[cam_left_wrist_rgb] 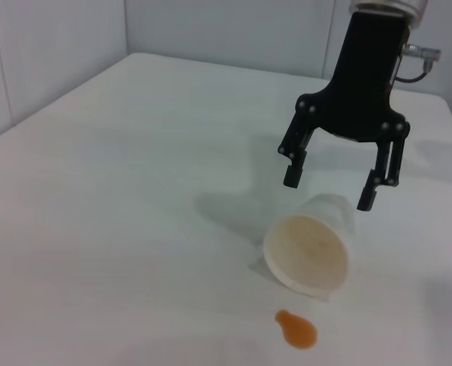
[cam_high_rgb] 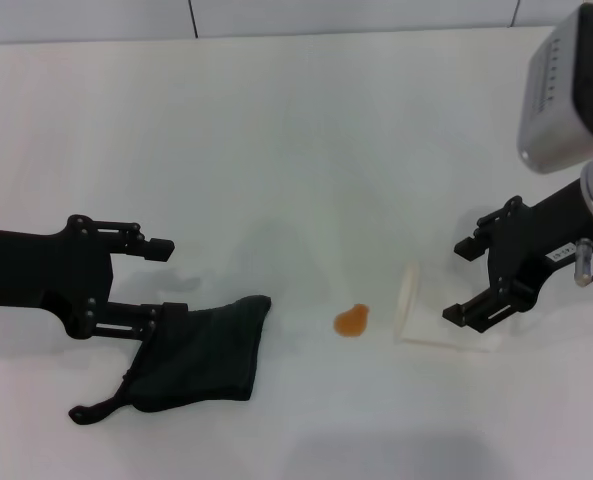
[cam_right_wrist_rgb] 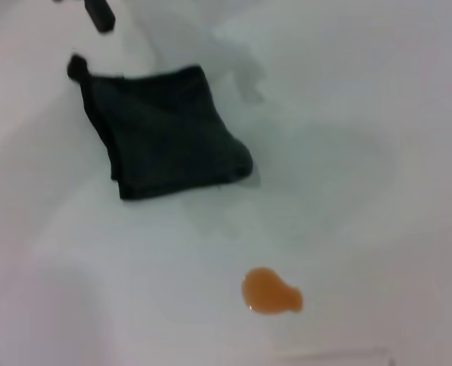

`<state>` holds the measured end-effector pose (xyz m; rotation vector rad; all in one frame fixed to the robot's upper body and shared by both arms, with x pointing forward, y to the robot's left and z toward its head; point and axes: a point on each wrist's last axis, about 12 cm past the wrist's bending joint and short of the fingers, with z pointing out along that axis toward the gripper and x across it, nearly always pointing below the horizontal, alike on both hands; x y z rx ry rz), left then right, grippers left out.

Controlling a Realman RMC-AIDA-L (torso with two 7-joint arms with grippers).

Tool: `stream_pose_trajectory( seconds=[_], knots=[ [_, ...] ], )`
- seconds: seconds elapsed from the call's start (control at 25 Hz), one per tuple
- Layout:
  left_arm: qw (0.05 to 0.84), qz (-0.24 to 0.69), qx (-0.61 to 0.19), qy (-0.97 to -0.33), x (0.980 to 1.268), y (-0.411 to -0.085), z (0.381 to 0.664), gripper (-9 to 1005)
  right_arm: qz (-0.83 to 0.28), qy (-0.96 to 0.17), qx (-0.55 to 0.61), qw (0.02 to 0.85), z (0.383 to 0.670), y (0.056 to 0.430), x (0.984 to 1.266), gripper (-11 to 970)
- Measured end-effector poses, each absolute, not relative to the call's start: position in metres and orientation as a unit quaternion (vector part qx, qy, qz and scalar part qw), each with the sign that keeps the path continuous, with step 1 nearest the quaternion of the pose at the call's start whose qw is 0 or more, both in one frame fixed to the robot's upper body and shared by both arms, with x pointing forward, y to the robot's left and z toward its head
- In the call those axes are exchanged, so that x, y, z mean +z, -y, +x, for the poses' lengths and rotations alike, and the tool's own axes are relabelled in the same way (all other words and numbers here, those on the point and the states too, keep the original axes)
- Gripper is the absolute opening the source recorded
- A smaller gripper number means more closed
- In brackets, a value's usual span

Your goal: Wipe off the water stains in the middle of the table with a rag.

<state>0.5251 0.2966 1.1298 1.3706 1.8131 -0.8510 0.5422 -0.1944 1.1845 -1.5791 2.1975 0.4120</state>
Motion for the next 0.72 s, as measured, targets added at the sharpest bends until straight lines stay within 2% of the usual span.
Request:
stream_pose_trajectory(
  seconds=[0.72],
  knots=[
    [0.349,0.527,-0.331,-0.701,1.128,-0.297,0.524,715,-0.581,-0.793,0.094,0.158,0.541,0.18,1.173,775]
  ],
)
